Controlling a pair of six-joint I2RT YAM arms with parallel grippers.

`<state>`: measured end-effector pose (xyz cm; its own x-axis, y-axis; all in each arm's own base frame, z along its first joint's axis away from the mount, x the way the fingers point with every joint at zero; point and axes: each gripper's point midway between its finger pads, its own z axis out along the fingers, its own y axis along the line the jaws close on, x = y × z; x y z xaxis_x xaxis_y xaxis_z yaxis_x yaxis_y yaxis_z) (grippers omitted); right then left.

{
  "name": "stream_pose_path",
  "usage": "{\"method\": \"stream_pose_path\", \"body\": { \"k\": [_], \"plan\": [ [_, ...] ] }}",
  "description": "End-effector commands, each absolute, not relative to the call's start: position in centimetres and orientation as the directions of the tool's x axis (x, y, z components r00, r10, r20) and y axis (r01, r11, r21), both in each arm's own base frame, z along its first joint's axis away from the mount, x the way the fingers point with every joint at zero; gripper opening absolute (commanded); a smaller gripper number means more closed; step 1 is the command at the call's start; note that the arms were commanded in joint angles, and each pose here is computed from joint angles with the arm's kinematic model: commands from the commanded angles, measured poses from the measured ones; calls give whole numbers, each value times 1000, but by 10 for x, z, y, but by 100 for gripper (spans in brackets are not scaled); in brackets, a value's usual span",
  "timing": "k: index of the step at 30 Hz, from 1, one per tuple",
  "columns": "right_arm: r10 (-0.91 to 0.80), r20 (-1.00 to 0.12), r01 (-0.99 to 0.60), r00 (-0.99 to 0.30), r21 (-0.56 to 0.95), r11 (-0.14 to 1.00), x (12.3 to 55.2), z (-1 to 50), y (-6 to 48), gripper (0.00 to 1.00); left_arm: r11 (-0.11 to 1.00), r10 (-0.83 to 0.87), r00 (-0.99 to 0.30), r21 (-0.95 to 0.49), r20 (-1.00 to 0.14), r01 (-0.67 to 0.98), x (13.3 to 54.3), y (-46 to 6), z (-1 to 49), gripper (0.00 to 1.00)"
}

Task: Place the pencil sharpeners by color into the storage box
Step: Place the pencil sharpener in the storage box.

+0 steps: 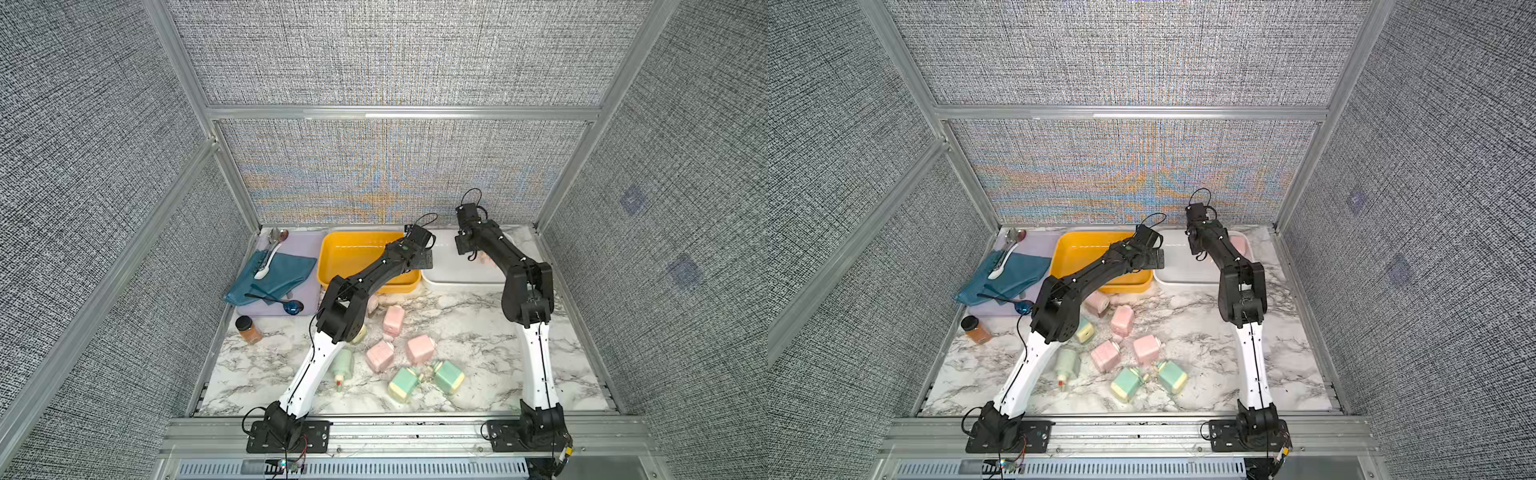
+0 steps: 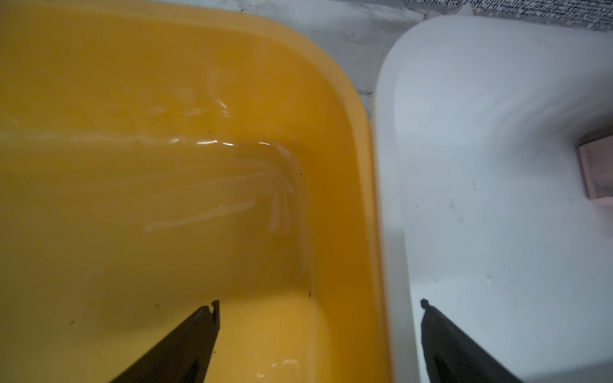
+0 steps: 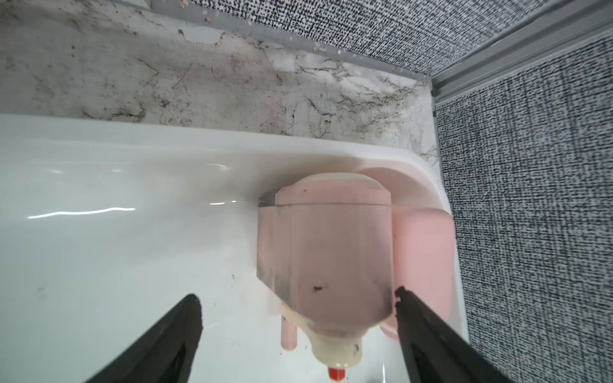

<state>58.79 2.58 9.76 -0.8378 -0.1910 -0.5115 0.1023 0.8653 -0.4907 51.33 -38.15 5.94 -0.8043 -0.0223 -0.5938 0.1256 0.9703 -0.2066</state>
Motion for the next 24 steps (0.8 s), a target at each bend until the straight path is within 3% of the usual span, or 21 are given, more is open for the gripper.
{"method": "stream_pose_path", "body": {
  "k": [1,24],
  "plan": [
    [-222,-539,149,-812,-559,815,594,115,16,99,962,-37,-818,-241,-574,126,510,-387,60,99],
    [-189,-455,160,-870,-623,766,580,88,-28,99,960,-24,-811,-240,-585,145,513,-395,65,99]
  ]
}}
